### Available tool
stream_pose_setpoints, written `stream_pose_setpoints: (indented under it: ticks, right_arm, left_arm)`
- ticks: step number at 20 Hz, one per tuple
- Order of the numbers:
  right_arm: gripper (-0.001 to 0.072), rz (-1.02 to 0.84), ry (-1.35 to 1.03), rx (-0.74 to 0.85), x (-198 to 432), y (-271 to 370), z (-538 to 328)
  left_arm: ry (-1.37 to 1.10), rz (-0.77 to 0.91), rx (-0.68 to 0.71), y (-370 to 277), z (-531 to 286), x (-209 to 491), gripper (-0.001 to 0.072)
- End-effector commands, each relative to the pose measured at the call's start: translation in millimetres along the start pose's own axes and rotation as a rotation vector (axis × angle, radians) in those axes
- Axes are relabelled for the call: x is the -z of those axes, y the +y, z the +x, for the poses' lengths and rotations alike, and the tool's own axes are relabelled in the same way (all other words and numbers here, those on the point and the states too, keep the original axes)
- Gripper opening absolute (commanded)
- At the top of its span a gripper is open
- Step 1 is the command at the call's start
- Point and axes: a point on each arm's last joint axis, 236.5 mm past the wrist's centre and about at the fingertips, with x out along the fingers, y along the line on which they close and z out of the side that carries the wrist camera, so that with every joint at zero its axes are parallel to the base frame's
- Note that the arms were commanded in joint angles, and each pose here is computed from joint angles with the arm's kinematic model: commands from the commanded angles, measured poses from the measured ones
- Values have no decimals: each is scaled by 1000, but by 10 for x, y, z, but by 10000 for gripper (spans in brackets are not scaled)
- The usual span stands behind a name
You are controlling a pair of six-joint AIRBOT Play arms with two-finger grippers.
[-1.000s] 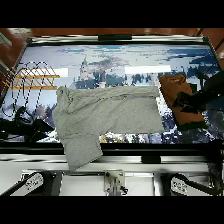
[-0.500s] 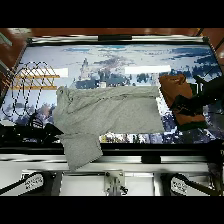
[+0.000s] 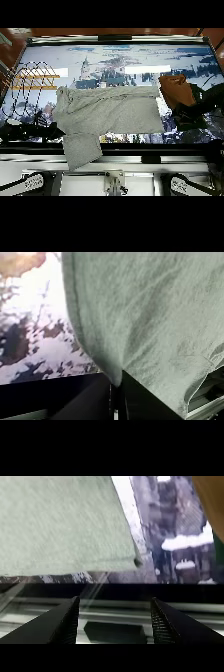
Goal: Fold the shirts.
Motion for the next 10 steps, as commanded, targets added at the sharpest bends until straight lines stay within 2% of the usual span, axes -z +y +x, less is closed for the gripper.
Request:
stream_pose_setpoints:
  ticks: [1,10]
  right_arm:
    - [574,92,67,-66,245,-127,323]
    - [574,48,52,-17,75,-93,928]
  left_arm:
    - [39,38,41,-122,-24,74,34]
    - [81,47,64,-194,-54,161,33]
